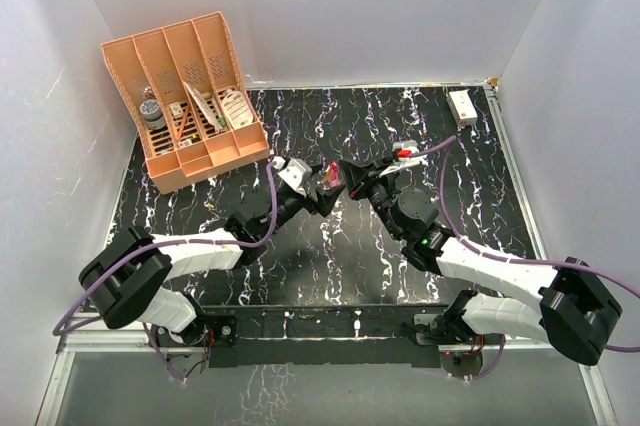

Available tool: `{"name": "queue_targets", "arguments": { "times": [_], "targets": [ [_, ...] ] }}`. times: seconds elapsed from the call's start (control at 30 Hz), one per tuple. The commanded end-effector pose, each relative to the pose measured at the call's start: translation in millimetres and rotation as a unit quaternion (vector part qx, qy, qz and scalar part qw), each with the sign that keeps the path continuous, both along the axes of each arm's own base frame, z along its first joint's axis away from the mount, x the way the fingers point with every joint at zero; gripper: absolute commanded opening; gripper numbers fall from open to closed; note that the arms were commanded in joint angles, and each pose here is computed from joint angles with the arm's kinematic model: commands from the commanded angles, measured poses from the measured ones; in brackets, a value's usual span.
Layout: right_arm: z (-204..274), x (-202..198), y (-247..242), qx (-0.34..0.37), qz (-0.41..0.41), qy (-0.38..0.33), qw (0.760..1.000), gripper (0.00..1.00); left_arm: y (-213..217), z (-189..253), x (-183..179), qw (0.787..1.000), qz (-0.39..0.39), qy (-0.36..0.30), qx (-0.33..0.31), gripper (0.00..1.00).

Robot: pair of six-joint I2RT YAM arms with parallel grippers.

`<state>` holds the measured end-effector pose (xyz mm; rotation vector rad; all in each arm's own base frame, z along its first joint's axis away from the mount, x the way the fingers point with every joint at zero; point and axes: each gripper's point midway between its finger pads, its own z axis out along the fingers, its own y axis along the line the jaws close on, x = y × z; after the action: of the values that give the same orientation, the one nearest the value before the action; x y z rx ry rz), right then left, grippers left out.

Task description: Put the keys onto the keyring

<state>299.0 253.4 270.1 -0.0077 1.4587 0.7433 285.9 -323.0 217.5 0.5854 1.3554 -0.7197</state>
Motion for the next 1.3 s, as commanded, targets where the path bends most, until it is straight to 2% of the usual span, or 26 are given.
{"name": "queue_targets", "arguments": {
  "times": [0.0,0.03,0.07,0.2,0.3,0.77,1.27],
  "targets": [
    [47.0,-6.5,-2.0,0.056,0.008,-0.049,0.997,0.00,-6.7,26.7,-1.7,0.998,-0.014,-0.044,-0.035,0.58],
    [47.5,-6.8,-2.1,0.056,0.008,-0.050,0.997,0.00,-6.3,26.5,-0.2,0.998,-0.009,-0.042,-0.039,0.44],
    [48.3,-7.1,-2.2,0.057,0.009,-0.050,0.997,0.00,-6.1,27.7,0.4,0.998,-0.008,-0.042,-0.045,0.39],
    [49.3,-8.1,-2.7,0.058,0.010,-0.051,0.997,0.00,-6.5,28.7,1.3,0.998,-0.007,-0.042,-0.051,0.41],
    [48.2,-8.5,-2.2,0.057,0.011,-0.050,0.997,0.00,-6.6,31.6,0.3,0.997,-0.009,-0.048,-0.057,0.45],
    [46.8,-9.1,-1.2,0.058,0.015,-0.049,0.997,0.00,-13.8,40.5,-2.2,0.995,-0.027,-0.077,-0.064,0.45],
    [44.7,-8.7,-0.2,0.057,0.016,-0.047,0.997,0.00,-15.4,47.5,-4.9,0.991,-0.036,-0.098,-0.083,0.37]
  ]
}}
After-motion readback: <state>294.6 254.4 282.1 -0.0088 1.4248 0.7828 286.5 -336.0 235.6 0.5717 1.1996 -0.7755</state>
